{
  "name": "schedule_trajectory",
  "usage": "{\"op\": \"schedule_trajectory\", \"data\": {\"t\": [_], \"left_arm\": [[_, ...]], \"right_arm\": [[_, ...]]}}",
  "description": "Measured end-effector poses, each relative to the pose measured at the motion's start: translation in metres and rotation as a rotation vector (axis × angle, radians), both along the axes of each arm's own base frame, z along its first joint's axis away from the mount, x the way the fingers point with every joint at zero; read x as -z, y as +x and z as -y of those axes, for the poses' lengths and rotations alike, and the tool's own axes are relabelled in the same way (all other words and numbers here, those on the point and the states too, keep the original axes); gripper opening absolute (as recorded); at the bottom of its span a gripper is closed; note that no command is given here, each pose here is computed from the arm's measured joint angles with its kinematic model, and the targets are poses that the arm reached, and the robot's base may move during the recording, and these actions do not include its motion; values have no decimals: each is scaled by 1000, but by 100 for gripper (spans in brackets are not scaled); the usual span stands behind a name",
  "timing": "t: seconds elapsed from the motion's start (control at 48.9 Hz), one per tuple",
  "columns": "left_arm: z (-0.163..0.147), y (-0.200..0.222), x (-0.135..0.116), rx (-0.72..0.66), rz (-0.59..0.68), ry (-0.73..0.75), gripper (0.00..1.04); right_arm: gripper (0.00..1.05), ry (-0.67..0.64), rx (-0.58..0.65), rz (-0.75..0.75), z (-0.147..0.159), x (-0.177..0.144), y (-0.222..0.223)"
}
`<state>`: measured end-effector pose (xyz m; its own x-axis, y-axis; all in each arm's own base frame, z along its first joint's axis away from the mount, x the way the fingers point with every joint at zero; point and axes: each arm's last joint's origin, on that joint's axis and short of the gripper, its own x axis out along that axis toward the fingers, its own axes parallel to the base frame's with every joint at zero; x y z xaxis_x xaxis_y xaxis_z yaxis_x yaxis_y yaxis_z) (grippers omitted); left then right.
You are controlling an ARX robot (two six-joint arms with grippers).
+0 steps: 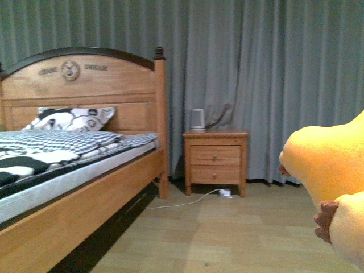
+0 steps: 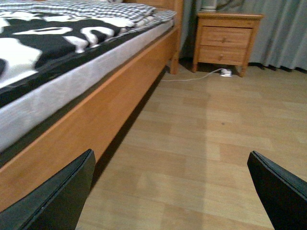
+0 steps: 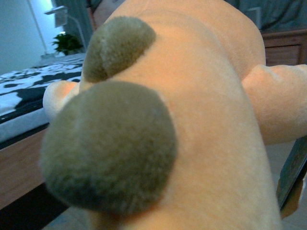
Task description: Put away toys
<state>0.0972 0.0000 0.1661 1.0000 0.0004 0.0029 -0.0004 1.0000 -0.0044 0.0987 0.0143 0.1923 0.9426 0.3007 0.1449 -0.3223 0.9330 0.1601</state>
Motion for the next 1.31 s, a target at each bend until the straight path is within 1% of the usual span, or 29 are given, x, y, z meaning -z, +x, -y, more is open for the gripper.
{"op": "schedule_trajectory", "data": {"t": [0.266,0.45,1.309], "left_arm": [[0,0,0,8,0,0,99],[0,0,0,1,0,0,99],[0,0,0,2,1,0,99]], "right_arm": [[10,0,14,2,1,0,0],[10,-2,-2,2,0,0,0],[10,-2,1,1,0,0,0]]}}
